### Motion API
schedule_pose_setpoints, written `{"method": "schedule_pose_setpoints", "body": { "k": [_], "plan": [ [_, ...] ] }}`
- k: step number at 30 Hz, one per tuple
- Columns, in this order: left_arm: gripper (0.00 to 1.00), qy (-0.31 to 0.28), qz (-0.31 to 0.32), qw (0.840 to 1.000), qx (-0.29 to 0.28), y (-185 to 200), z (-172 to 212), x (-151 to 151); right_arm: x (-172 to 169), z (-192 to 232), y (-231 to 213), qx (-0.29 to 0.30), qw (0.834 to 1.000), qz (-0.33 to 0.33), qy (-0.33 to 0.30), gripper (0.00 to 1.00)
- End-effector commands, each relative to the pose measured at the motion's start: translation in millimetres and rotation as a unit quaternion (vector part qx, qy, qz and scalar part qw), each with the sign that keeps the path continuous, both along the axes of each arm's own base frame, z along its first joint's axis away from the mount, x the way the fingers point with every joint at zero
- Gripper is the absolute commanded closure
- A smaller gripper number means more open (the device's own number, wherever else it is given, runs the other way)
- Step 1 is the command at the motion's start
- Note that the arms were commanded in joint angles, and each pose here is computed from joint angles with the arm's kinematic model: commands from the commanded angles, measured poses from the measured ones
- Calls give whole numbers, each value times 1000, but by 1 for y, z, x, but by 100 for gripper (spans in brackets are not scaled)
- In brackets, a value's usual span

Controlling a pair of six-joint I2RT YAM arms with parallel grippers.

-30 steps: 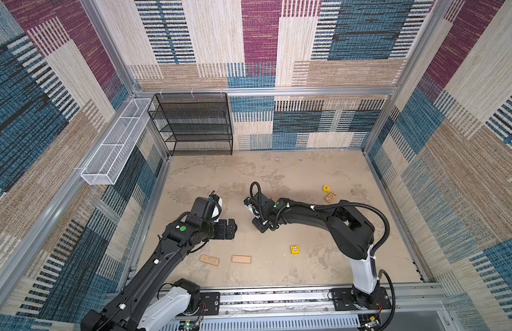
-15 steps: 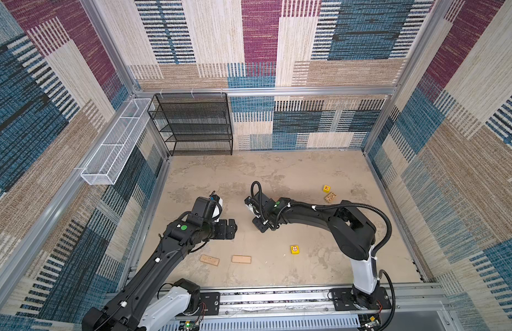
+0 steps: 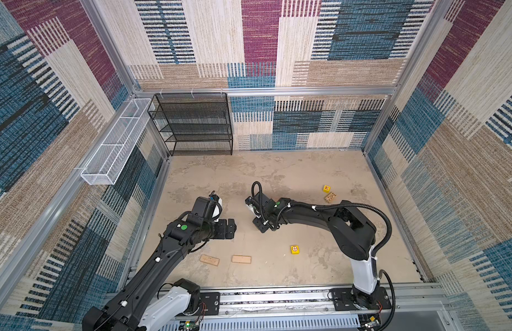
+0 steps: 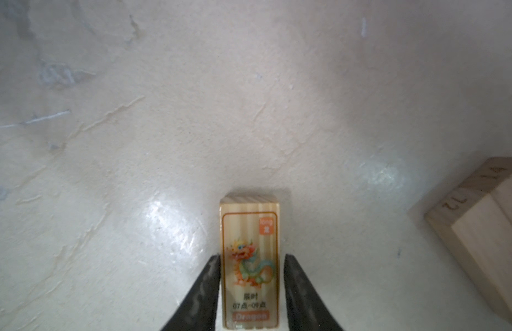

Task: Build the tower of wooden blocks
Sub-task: 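Close the right gripper on the dragon-printed bar, then lift the dragon bar with the right gripper while the left gripper moves farther out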

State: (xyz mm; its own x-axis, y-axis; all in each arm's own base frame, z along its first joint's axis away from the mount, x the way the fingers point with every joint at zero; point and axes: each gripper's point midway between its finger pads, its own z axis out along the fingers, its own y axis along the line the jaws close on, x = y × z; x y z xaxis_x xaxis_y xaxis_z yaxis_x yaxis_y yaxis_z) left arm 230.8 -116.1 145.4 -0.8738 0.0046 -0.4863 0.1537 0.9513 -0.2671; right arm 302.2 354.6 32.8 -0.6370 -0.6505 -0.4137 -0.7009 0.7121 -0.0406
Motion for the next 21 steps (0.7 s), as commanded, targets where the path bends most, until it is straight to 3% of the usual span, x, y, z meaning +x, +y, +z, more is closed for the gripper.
{"method": "schedule_pose_setpoints", "body": {
  "k": [1,13,21],
  "plan": [
    [4,-4,-3,1000,7,2,0,1,3,5,3,11,1000,-9,-6,62],
    [4,-7,3,1000,16,5,1,2,4,1,0,4,1000,-20,-8,64],
    [4,-6,5,1000,19,7,0,2,5,4,0,9,1000,-26,-8,72]
  ]
}}
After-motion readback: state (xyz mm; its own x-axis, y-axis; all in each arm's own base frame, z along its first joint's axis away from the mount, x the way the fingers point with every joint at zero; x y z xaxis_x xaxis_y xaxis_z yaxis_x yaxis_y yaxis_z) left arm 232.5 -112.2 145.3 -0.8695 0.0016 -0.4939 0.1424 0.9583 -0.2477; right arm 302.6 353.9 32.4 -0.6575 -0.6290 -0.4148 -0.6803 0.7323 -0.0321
